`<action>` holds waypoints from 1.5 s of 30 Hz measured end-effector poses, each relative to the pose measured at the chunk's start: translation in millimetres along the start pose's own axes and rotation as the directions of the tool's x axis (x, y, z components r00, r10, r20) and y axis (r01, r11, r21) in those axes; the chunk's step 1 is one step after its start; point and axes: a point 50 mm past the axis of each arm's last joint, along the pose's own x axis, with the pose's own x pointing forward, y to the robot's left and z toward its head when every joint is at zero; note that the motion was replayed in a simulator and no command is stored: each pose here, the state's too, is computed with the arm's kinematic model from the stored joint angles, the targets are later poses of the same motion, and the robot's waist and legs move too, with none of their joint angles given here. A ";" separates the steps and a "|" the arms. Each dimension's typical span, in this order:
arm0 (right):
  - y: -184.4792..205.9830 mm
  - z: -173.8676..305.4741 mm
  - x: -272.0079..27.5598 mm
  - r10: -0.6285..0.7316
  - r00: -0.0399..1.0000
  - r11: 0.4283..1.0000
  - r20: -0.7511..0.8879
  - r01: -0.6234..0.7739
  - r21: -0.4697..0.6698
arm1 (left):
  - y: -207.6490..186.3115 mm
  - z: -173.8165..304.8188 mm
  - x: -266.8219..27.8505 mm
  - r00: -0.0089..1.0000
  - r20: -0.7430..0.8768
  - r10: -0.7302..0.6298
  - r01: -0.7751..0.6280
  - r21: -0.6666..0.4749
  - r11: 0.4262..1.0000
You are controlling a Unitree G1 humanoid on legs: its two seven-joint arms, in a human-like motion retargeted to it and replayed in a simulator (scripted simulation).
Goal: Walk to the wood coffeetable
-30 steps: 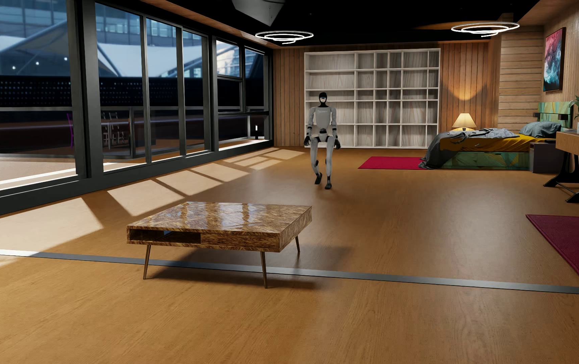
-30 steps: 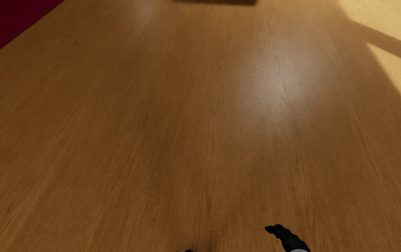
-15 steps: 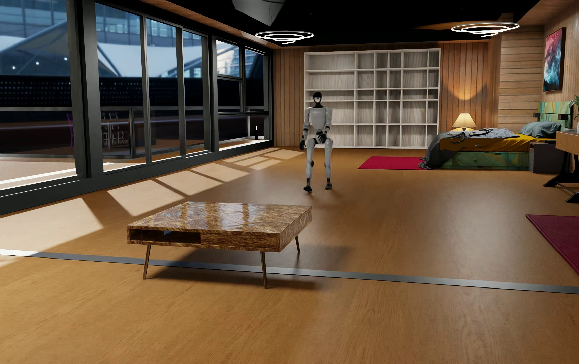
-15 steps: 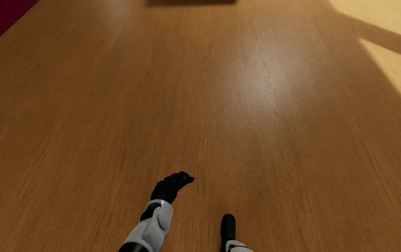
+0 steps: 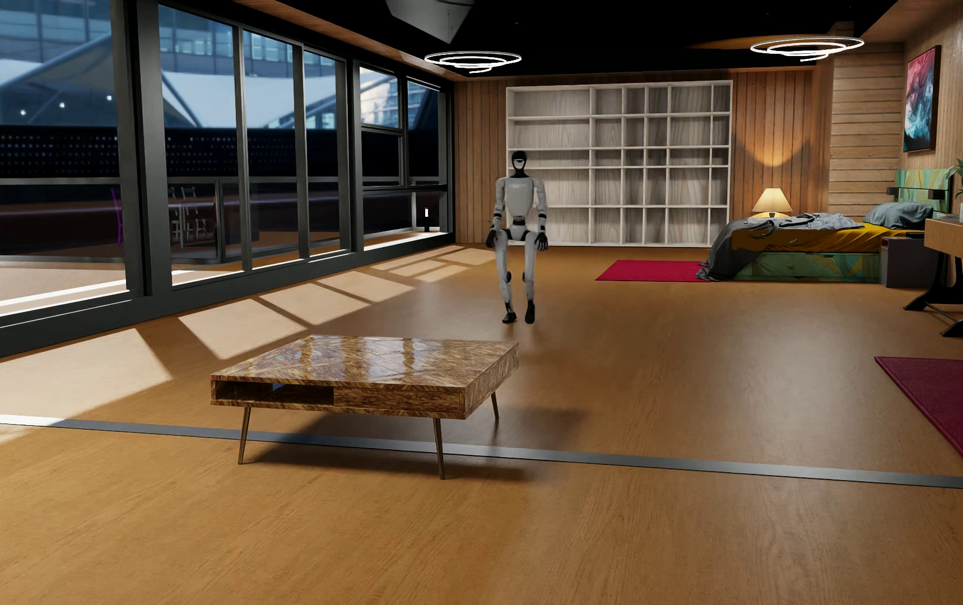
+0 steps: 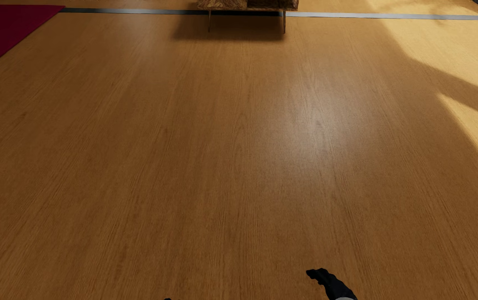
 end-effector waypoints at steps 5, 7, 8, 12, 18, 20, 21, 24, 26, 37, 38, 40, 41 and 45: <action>-18.2 18.8 8.6 -0.016 0.996 0.997 0.092 0.023 -0.075 | -16.6 -12.1 -10.6 0.999 -0.037 -0.030 0.029 -0.034 0.999; -15.8 20.1 7.5 -0.013 0.996 0.997 0.092 0.020 -0.072 | -26.0 -22.2 -15.3 0.995 -0.101 -0.005 0.003 -0.017 1.000; -12.0 16.2 5.4 -0.007 0.997 0.998 0.079 0.012 -0.069 | -33.7 -26.3 -17.9 0.992 -0.130 -0.011 0.013 0.018 1.000; 21.6 -29.3 -13.1 0.125 0.987 0.988 -0.104 -0.133 -0.073 | -63.5 -30.7 -26.0 0.965 -0.224 -0.133 0.136 -0.006 0.991; 26.2 -58.8 -28.2 0.252 0.960 0.936 -0.120 -0.274 -0.221 | -24.9 32.1 -2.2 0.997 0.069 -0.019 0.017 0.032 0.999; 21.0 -67.8 -34.2 0.132 0.977 0.986 -0.166 -0.146 -0.075 | 1.7 54.2 8.5 0.991 0.130 0.044 -0.053 0.063 0.997; 19.9 -70.1 -35.6 0.102 0.976 0.994 -0.191 -0.109 -0.027 | 14.9 63.0 12.1 0.985 0.152 0.085 -0.093 0.047 0.995; 20.3 -66.9 -34.4 0.106 0.975 0.994 -0.197 -0.110 -0.008 | 51.0 93.3 15.9 0.948 0.252 0.195 -0.198 -0.014 0.980; 21.0 -63.3 -32.6 0.127 0.973 0.991 -0.190 -0.132 -0.011 | 65.0 112.9 12.2 0.900 0.363 0.241 -0.266 0.020 0.964; 48.5 -45.6 -33.8 0.229 0.952 0.974 -0.202 -0.223 0.049 | -2.5 27.9 7.2 0.992 0.127 0.007 -0.048 0.328 0.944; 46.3 -40.0 -29.9 0.227 0.958 0.973 -0.175 -0.230 0.004 | 0.5 22.1 6.3 0.990 0.140 -0.015 -0.030 0.317 0.948; 40.4 -33.1 -21.8 0.209 0.969 0.973 -0.133 -0.220 -0.075 | 9.3 4.7 2.2 0.992 0.124 0.004 -0.030 0.202 0.979; 33.8 -26.5 -15.8 0.187 0.976 0.976 -0.113 -0.197 -0.090 | 13.7 -4.4 -0.2 0.995 0.094 0.036 -0.048 0.133 0.990; 0.7 7.2 3.3 0.047 0.999 0.995 0.015 -0.046 -0.087 | 11.3 -22.6 -5.7 0.993 -0.061 0.099 -0.101 -0.041 0.994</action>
